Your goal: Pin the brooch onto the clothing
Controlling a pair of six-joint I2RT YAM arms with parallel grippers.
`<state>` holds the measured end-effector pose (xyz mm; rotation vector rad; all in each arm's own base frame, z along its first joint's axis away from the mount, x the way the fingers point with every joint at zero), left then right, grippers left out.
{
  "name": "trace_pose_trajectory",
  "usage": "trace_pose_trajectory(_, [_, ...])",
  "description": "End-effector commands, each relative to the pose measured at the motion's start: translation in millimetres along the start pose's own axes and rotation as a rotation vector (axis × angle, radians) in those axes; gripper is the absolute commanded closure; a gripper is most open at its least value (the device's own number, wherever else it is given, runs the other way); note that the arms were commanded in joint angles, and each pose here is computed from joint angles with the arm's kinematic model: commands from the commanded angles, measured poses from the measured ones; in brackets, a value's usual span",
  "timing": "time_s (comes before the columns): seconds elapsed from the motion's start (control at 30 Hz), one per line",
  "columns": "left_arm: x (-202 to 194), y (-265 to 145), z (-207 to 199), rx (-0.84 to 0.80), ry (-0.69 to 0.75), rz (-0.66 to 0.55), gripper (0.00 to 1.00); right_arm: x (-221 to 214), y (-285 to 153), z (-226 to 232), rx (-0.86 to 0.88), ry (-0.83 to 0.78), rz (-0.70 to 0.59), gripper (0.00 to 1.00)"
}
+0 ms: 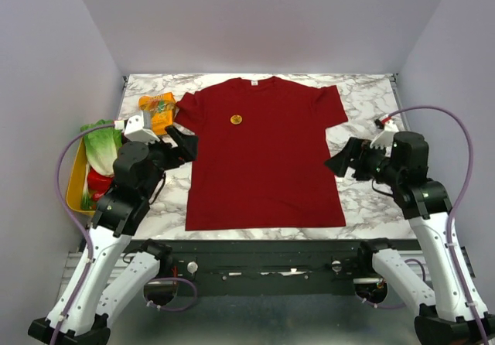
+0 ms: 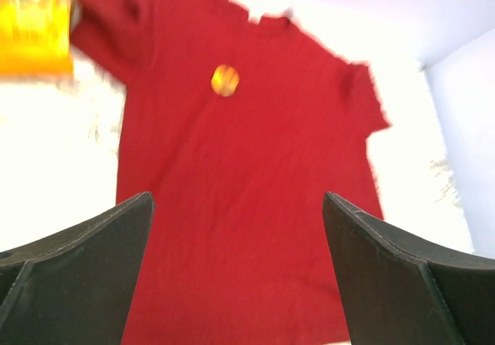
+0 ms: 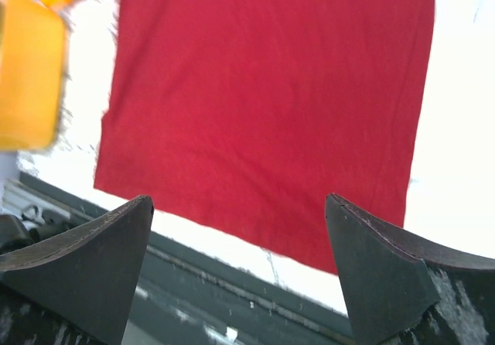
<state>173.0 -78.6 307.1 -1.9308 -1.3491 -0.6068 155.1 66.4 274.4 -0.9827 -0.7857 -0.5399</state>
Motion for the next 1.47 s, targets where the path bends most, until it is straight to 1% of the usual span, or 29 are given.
trace_pose_trajectory(0.0, [39.0, -14.2, -25.9, -0.101, 0.044, -0.188, 0.01, 48.9, -32.5, 12.6, -0.029, -0.151, -0.249, 0.0])
trace_pose_trajectory(0.03, [42.1, -15.1, -27.8, -0.101, 0.043, -0.2, 0.01, 60.6, -44.5, 17.7, -0.037, -0.168, -0.301, 0.0])
trace_pose_trajectory(0.1, [47.0, -18.0, -30.8, -0.11, 0.051, -0.219, 0.01, 70.1, -56.4, 21.8, -0.052, -0.192, -0.358, 0.0])
trace_pose_trajectory(0.23, [47.7, -19.6, -28.8, -0.106, 0.044, -0.243, 0.01, 77.1, -65.4, 25.7, -0.056, -0.203, -0.401, 0.0])
trace_pose_trajectory(0.47, [45.4, -23.5, -25.0, -0.107, 0.045, -0.252, 0.01, 73.4, -59.7, 23.6, -0.049, -0.198, -0.389, 0.0])
trace_pose_trajectory(0.93, [38.4, -10.3, -22.9, -0.095, 0.053, -0.211, 0.01, 71.1, -50.6, 20.7, -0.044, -0.184, -0.376, 0.0])
trace_pose_trajectory(1.17, [36.3, -5.6, -25.8, -0.122, 0.056, -0.195, 0.01, 68.8, -47.3, 18.1, -0.057, -0.175, -0.368, 0.0])
trace_pose_trajectory(1.37, [33.5, -6.5, -29.2, -0.179, 0.071, -0.177, 0.01, 67.3, -47.5, 16.6, -0.069, -0.175, -0.369, 0.0])
trace_pose_trajectory(1.43, [32.8, -6.0, -27.8, -0.173, 0.072, -0.179, 0.01, 65.2, -46.9, 16.1, -0.07, -0.177, -0.367, 0.0])
Point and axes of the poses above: each gripper's point midway between its finger pads, its own y axis out along the fingers, its own z axis along the line the jaws close on, x = y × z, the point moved 9 cm from there along -y, back along the fingers, and after that the axes turned 12 degrees about -y, right-handed, at the moved point
